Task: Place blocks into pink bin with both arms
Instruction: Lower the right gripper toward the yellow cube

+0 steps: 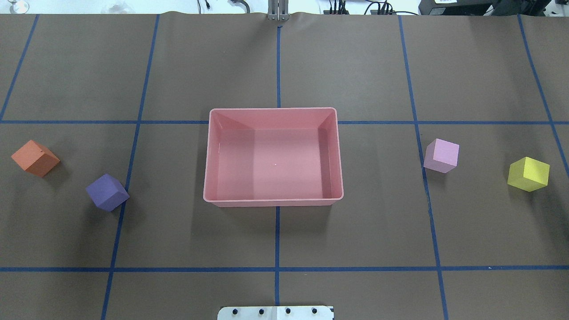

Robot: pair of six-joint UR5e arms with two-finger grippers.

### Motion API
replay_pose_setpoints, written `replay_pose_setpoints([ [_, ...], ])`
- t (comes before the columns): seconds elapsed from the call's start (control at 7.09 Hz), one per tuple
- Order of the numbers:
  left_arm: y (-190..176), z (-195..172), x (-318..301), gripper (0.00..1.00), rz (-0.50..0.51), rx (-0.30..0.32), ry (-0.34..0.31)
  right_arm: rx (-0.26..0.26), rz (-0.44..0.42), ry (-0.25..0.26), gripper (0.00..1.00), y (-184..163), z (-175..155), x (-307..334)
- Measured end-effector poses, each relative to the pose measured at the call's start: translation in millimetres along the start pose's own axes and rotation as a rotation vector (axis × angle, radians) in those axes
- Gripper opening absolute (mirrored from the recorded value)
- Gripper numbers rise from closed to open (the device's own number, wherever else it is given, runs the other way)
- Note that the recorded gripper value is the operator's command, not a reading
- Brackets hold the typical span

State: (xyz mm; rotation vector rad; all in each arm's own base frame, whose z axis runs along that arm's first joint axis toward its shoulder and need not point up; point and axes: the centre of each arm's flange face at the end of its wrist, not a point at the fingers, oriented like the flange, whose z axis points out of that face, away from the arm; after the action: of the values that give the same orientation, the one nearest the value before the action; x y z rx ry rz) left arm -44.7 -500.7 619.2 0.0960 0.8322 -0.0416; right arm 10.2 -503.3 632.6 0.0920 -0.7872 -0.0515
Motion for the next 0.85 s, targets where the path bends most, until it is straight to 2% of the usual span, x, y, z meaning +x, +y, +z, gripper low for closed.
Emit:
replay_pose_setpoints([
  [0.42,5,-1,2,1.0,0.026,0.018,0.006,0.003,0.002,-0.006,1.0,13,-4,0],
  [0.85,13,4,-4,1.0,0.011,0.01,0.006,0.007,-0.004,-0.009,1.0,13,-6,-3],
])
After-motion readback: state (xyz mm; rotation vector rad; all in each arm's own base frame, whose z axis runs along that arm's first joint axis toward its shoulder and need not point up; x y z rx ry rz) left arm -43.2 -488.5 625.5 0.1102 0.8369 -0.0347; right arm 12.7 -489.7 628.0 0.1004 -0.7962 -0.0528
